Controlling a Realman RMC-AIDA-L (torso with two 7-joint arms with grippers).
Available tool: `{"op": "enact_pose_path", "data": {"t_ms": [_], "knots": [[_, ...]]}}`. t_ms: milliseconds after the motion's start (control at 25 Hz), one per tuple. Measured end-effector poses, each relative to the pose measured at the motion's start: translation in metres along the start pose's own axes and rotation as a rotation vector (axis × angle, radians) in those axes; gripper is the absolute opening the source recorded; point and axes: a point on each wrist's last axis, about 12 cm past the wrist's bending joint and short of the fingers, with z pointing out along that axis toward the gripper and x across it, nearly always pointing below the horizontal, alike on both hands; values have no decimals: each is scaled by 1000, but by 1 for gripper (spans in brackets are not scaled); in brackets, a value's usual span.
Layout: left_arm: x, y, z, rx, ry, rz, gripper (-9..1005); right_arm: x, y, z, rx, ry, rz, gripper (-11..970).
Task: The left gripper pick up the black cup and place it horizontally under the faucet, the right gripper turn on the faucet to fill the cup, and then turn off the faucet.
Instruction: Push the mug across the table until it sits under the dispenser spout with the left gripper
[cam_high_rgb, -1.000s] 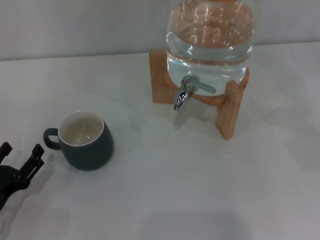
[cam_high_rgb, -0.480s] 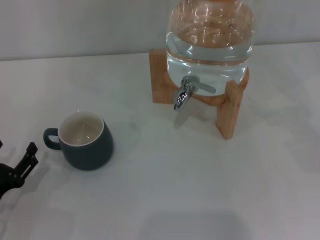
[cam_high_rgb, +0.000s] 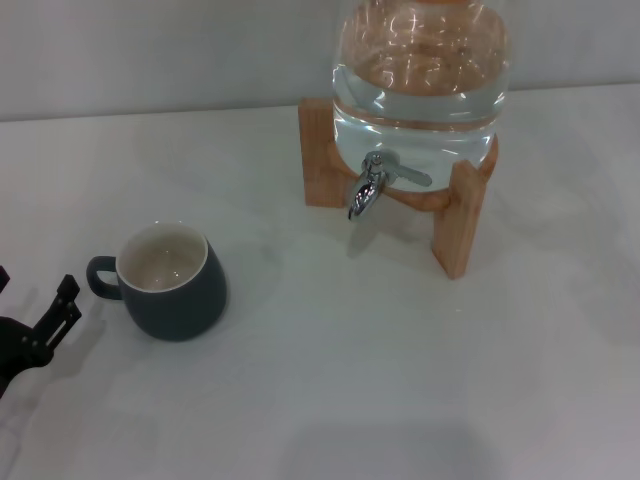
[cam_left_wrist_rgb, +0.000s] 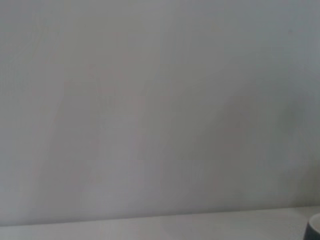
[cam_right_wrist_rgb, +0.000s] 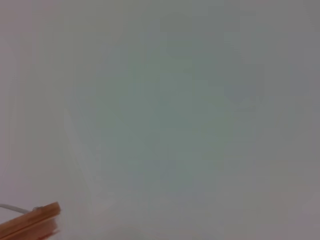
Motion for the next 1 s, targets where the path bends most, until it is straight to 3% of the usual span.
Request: {"op": "enact_pose_path", "data": {"t_ms": [600, 1000], "knots": [[3, -11, -17, 20, -35, -23, 867, -1, -1, -1, 2, 5, -5, 843], [6, -9, -14, 10, 1, -28, 868, 0, 0, -3, 0, 10, -3, 844]]}}
